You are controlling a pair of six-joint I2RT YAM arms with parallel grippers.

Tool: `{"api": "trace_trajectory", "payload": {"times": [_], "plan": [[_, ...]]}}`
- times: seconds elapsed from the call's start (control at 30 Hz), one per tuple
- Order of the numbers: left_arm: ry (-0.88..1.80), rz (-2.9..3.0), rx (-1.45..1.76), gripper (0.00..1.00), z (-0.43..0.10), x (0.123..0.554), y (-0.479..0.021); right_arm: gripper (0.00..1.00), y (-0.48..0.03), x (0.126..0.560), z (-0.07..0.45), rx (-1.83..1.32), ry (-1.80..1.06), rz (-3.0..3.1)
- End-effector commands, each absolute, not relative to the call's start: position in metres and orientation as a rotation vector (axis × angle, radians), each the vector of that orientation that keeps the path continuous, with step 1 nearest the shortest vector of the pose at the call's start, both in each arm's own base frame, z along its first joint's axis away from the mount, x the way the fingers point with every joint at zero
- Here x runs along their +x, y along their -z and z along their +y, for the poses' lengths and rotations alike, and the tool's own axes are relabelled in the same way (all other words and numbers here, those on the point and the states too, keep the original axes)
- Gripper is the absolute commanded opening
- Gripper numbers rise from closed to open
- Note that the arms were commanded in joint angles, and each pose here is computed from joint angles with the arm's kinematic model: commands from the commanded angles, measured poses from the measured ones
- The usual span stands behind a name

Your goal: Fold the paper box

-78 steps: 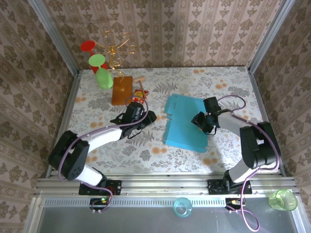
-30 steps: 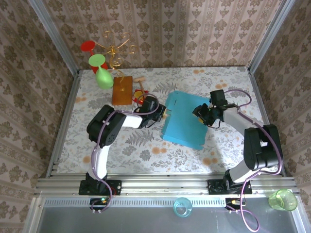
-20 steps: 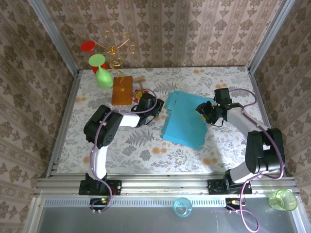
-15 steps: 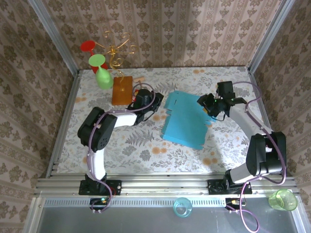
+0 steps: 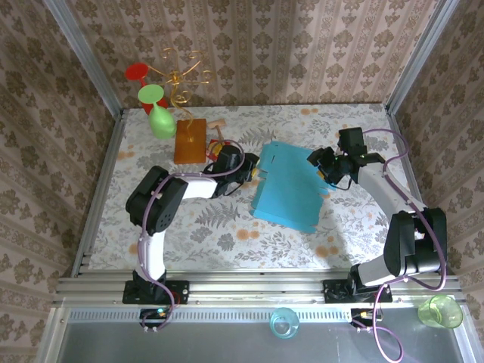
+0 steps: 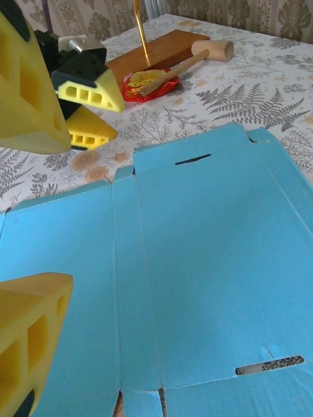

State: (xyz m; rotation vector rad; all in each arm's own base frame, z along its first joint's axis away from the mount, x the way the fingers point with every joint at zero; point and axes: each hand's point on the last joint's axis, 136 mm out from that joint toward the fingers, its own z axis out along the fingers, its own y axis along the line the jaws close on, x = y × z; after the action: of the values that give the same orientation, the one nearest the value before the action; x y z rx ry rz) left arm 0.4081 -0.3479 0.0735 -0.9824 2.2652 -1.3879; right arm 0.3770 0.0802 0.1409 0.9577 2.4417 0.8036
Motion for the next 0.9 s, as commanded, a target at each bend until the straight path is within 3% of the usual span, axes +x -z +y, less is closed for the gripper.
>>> {"api": "trace_trajectory", "payload": {"times": [0.0,0.43,0.87], "plan": [[1.396,2.258,-1.075,0.4,-0.348,0.408,-0.059,0.52,-0.136,0.375,0.08,0.949,-0.819,2.456],[1.403,2.226,-1.117,0.4,-0.354,0.417,-0.045,0.5,-0.073,0.415,0.039,1.06,-0.755,2.521],[1.428,2.169,-1.131,0.35,-0.353,0.433,-0.035,0.5,-0.029,0.413,0.03,1.13,-0.698,2.641]]}}
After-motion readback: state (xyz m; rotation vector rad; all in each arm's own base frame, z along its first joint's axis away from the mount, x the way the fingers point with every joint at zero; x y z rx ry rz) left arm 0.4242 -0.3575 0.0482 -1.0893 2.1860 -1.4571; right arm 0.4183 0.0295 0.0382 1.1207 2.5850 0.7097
